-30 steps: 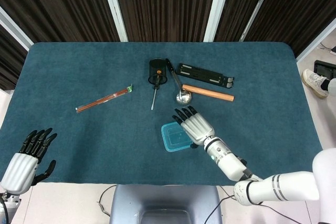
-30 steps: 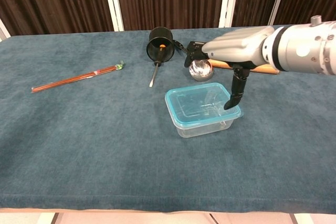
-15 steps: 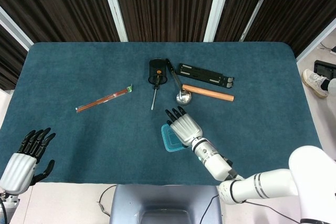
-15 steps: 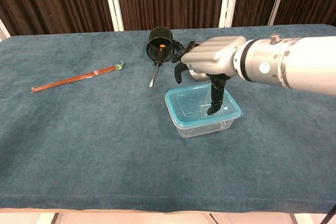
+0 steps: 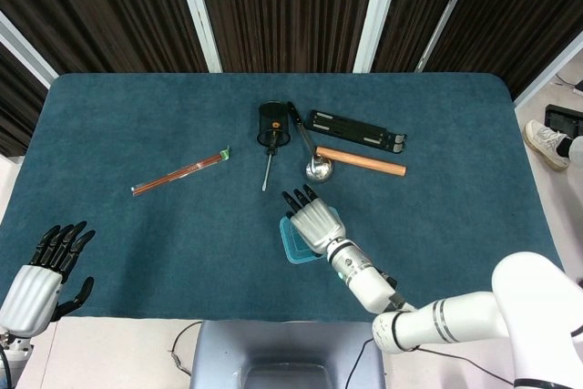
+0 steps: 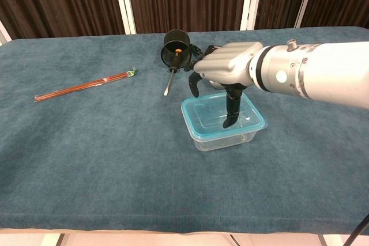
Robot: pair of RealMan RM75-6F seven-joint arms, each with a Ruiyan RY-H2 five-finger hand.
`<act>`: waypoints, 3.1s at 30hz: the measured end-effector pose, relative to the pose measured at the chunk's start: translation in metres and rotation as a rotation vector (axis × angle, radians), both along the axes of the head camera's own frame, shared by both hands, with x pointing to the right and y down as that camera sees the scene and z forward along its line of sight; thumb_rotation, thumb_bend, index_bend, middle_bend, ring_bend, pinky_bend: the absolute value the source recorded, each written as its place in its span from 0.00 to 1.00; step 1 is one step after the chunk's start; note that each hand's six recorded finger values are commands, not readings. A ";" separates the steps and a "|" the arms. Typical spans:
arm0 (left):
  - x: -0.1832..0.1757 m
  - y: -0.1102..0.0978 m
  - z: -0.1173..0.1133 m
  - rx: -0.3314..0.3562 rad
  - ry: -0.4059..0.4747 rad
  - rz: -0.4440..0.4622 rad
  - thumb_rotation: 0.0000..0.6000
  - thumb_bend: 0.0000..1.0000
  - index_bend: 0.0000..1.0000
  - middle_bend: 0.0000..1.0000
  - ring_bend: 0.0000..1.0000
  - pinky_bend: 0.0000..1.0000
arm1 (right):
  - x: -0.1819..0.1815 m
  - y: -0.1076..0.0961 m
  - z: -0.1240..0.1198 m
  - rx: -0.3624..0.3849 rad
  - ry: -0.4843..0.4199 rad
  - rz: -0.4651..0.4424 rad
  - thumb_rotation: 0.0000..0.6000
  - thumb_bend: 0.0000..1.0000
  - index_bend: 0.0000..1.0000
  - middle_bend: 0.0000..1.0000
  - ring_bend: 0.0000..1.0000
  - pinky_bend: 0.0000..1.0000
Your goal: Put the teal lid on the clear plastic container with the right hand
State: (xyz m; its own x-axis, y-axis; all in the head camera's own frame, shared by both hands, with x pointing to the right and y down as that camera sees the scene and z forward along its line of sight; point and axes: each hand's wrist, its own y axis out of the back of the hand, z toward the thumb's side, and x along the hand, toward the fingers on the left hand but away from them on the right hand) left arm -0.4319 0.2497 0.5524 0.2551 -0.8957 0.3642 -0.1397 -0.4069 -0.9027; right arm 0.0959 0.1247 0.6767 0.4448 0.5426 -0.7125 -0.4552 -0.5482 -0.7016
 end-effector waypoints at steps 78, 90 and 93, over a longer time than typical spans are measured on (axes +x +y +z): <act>-0.001 -0.005 0.004 0.002 -0.019 -0.014 1.00 0.44 0.00 0.00 0.00 0.02 | -0.005 0.001 0.015 -0.044 0.046 -0.041 1.00 0.23 0.52 0.05 0.03 0.15; -0.001 -0.005 0.004 0.001 -0.017 -0.016 1.00 0.44 0.00 0.00 0.00 0.02 | -0.004 0.003 0.019 -0.049 0.052 -0.043 1.00 0.23 0.52 0.05 0.03 0.15; -0.001 -0.005 0.004 0.002 -0.016 -0.016 1.00 0.44 0.00 0.00 0.00 0.02 | -0.004 0.004 0.019 -0.050 0.051 -0.042 1.00 0.23 0.52 0.05 0.03 0.15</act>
State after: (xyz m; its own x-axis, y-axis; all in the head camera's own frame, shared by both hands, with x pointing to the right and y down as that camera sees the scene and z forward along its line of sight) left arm -0.4328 0.2444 0.5560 0.2350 -0.9002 0.3666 -0.1315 -0.4031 -0.9056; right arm 0.0918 0.1284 0.6960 0.4290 0.4876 -0.7604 -0.5126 -0.5617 -0.6494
